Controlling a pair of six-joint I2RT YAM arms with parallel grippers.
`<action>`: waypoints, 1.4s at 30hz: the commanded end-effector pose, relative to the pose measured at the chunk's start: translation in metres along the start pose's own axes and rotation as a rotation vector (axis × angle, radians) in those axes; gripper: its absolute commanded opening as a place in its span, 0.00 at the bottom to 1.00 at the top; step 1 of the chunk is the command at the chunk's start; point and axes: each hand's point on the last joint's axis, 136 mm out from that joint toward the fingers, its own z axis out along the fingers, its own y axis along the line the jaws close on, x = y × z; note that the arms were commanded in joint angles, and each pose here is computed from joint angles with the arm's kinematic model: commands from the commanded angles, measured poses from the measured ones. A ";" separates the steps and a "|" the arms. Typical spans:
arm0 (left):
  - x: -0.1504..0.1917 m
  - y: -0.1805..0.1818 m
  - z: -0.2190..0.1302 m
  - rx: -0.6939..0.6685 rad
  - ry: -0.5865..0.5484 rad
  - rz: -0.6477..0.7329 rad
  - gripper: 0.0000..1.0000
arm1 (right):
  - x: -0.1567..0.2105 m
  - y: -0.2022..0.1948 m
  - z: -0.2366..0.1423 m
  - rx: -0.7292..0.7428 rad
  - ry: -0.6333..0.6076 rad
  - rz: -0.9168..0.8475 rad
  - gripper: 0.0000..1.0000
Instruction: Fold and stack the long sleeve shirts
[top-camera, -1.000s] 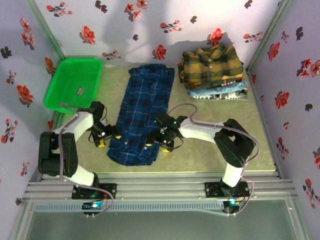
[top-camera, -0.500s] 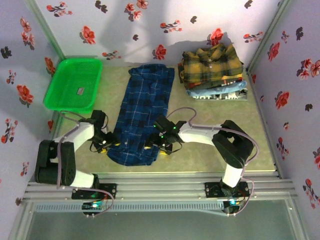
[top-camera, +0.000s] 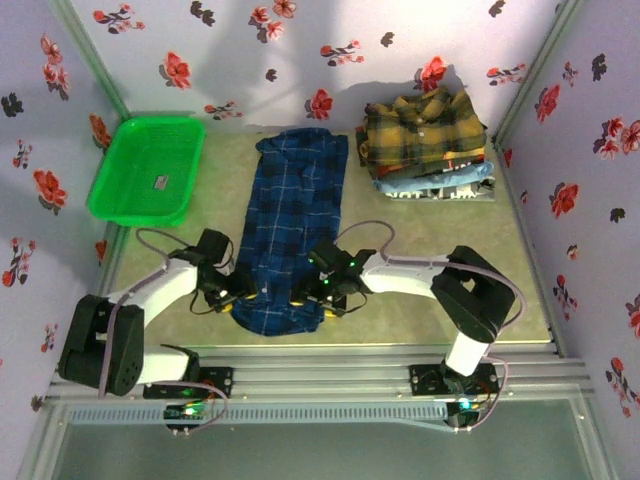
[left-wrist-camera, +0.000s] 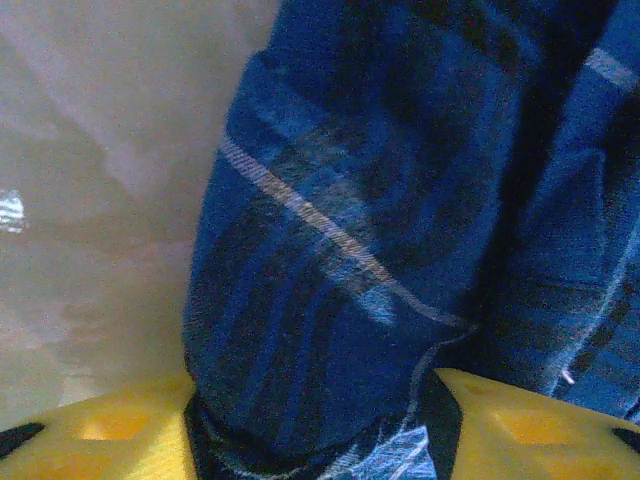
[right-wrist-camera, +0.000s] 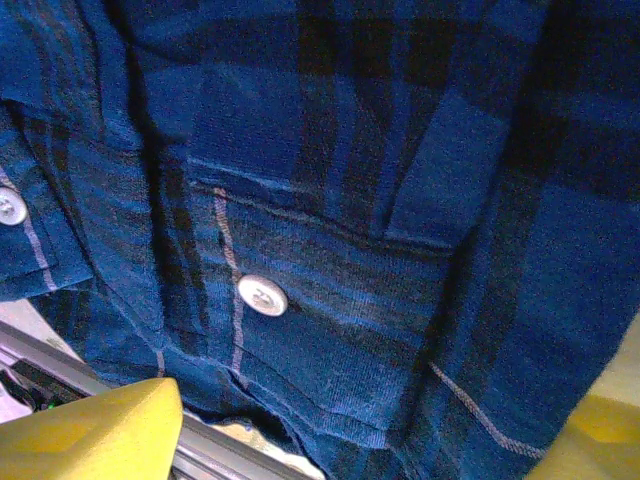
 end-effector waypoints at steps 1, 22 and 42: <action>0.006 -0.004 -0.003 0.031 -0.005 -0.018 0.53 | 0.010 -0.012 -0.002 0.031 0.015 0.012 0.79; 0.004 -0.032 -0.030 0.186 -0.068 0.006 0.14 | 0.002 0.005 -0.014 -0.025 0.021 0.005 0.06; -0.081 -0.088 -0.084 0.329 -0.220 -0.084 0.08 | -0.093 0.037 -0.095 -0.139 -0.077 -0.002 0.02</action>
